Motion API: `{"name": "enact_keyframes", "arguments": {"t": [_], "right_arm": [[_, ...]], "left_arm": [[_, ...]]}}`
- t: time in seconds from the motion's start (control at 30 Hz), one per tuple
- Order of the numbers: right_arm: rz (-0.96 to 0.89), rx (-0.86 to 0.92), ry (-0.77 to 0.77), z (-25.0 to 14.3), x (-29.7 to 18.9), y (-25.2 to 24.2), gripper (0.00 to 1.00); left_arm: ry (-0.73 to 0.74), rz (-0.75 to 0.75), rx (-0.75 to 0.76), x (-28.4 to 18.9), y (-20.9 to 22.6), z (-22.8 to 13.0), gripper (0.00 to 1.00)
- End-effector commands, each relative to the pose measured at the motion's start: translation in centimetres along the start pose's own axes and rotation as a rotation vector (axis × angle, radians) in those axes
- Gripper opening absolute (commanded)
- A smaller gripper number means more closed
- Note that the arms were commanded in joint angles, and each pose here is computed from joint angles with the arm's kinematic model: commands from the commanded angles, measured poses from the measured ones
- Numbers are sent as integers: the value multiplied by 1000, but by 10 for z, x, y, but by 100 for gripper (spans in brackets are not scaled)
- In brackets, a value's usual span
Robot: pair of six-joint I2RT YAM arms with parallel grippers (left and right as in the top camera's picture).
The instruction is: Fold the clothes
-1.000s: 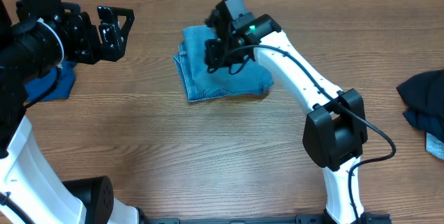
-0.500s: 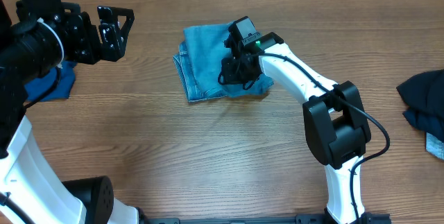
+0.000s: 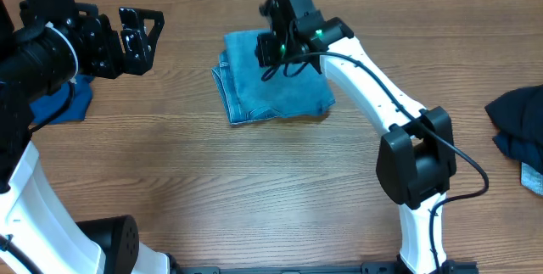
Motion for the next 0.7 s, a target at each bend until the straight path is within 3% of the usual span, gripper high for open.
{"name": "enact_keyframes", "arguments": {"t": [0.0,0.37,0.67], "right_arm": [[19,2,-50,14,-6,11,4],[50,-37,-82,0,81,3,4],[37,62,55,-58,137,-20,4]], "left_arm": [[12,-16,9,3,-2,-1,100],[12,-16,9,3,-2,-1,100],[12,-16,9,3,-2,-1,100]]}}
Point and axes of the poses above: each gripper's point midway between its finger pads, its own x axis out along the fingers, its own y axis along the line the jaws close on, z = x × y, the point moved 1 cm from there along -x, back along the fingers, and after that the axes turned 12 degrees about -x, right-handed, at the moved point
